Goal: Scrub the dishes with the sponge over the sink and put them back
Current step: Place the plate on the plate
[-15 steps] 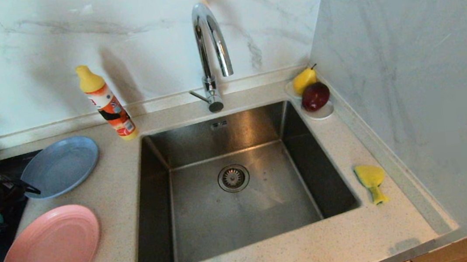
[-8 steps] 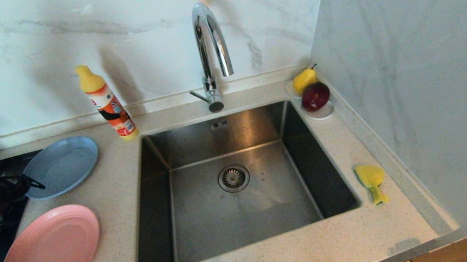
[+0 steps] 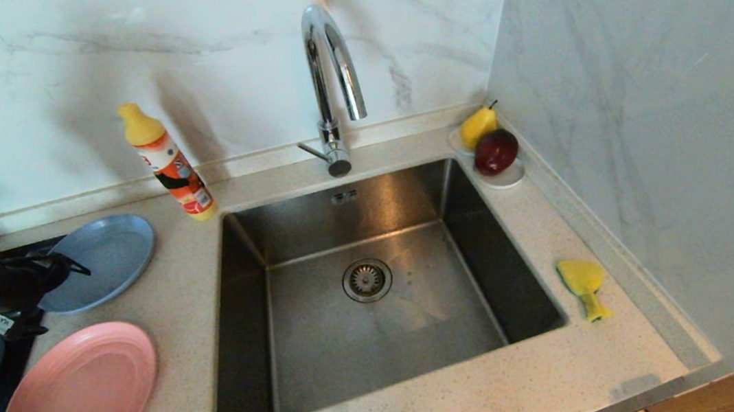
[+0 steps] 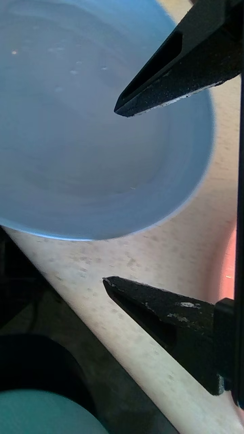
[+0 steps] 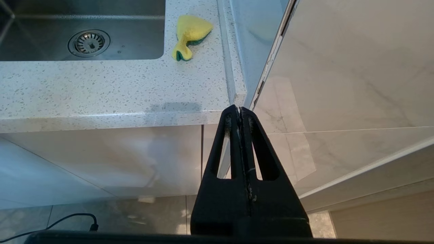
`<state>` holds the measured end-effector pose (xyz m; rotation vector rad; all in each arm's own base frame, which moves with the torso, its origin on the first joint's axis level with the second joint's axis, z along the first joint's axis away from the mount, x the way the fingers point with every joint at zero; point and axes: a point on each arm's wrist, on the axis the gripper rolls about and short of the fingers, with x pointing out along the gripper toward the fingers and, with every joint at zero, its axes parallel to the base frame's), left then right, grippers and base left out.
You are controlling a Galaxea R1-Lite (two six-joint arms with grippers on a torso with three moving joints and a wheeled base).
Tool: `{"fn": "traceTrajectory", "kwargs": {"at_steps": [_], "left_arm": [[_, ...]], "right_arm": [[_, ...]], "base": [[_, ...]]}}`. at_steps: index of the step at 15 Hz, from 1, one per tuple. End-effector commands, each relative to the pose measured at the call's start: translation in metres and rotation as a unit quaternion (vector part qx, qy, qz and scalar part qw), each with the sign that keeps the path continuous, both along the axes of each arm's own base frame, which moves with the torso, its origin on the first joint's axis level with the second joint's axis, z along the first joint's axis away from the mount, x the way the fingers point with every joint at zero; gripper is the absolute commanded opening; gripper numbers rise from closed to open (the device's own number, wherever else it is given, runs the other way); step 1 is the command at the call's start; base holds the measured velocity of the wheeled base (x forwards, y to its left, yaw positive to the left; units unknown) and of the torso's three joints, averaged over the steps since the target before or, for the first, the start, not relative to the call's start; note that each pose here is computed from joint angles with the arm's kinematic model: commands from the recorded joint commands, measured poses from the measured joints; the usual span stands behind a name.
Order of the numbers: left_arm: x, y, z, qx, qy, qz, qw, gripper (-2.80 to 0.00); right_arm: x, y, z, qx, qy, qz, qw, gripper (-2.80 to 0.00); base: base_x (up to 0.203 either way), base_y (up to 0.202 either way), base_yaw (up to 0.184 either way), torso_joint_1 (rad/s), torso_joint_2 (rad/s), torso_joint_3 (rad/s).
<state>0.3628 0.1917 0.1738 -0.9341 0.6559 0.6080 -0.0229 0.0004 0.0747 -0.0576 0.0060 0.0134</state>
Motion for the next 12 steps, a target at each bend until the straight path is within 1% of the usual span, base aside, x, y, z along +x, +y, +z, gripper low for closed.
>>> {"fn": "traceTrajectory", "kwargs": {"at_steps": [1,5,8,12], "left_arm": [[0.008,0.004,-0.007,-0.005,0.002,0.006,1.0,0.0],[0.013,0.007,-0.005,-0.005,0.012,0.015,0.9998,0.0],[0.016,0.01,-0.006,0.008,0.022,0.028,0.9993,0.0],[0.019,0.011,-0.006,0.004,0.038,0.029,0.9988,0.0]], "right_arm": [[0.0,0.0,0.0,0.0,0.001,0.0,1.0,-2.8],[0.0,0.0,0.0,0.0,0.001,0.0,1.0,-2.8],[0.0,0.0,0.0,0.0,0.001,0.0,1.0,-2.8],[0.0,0.0,0.0,0.0,0.001,0.0,1.0,-2.8]], "base": [[0.0,0.0,0.0,0.0,0.0,0.0],[0.0,0.0,0.0,0.0,0.0,0.0],[0.0,0.0,0.0,0.0,0.0,0.0],[0.0,0.0,0.0,0.0,0.0,0.0]]}}
